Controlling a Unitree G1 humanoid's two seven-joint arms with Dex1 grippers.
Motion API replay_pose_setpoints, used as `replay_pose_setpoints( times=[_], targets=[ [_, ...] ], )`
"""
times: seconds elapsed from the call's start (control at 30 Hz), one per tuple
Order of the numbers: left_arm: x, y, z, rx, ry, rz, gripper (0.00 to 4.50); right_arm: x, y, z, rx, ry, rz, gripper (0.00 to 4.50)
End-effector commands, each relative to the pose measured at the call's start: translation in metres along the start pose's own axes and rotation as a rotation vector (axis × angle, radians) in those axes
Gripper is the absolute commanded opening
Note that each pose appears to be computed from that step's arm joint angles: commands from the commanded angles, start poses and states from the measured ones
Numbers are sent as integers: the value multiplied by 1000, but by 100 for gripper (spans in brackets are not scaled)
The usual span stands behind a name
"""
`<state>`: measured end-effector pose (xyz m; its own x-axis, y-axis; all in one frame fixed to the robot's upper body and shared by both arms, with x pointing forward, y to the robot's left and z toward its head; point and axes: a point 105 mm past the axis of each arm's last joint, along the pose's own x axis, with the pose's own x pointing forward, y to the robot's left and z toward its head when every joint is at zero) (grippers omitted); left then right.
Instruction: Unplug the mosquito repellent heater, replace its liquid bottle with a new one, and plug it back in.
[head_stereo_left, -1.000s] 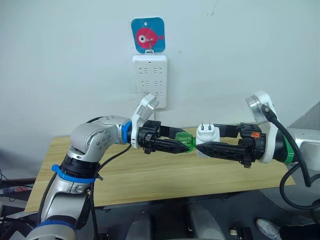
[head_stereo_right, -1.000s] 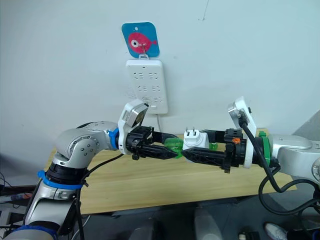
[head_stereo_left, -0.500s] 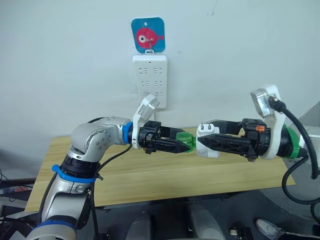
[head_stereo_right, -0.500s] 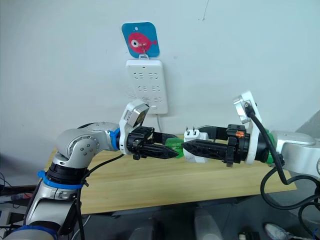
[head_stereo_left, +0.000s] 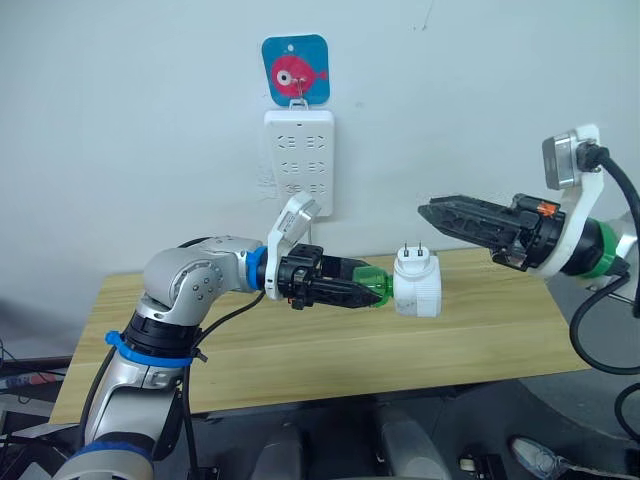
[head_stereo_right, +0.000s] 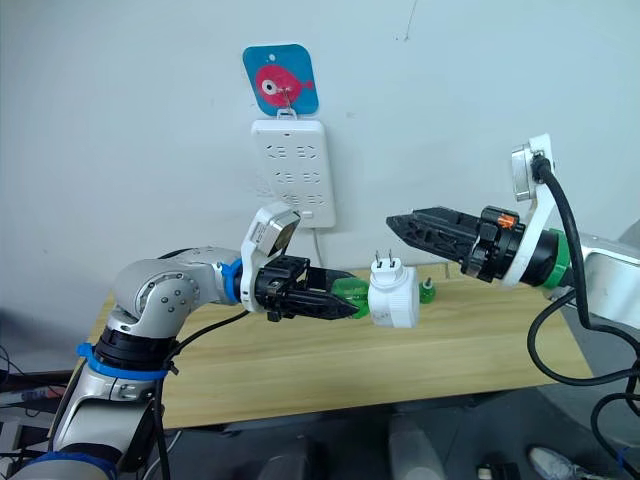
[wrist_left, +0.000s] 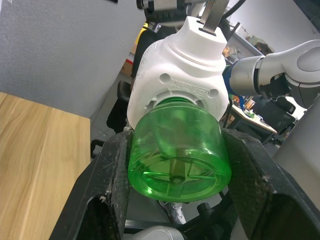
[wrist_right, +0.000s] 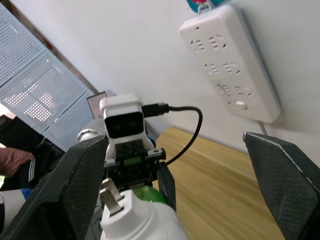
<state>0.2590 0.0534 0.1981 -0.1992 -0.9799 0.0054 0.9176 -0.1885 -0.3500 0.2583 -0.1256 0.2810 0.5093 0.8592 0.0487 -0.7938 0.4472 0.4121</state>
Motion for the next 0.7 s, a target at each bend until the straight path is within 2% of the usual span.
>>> replay_pose_setpoints(
  times=[0.03,0.13,0.27,0.5,0.6,0.7],
  targets=[
    [-1,-4,9,21,-40,-12,234,-9,6,26,-56,-99,-6,450],
    [-3,-3,11,-9,-61,-10,234,-17,5,35,-173,-96,-41,391],
    [-5,-2,10,-50,-71,-22,234,-17,28,29,-328,34,32,255],
    [-2,3,13,-80,-85,-51,234,-11,59,6,-344,184,200,1],
    [2,2,12,-69,-75,-73,234,-3,61,-3,-340,218,219,0],
    [4,-1,11,-53,-64,-94,234,4,51,-12,-349,254,186,0]
  ],
)
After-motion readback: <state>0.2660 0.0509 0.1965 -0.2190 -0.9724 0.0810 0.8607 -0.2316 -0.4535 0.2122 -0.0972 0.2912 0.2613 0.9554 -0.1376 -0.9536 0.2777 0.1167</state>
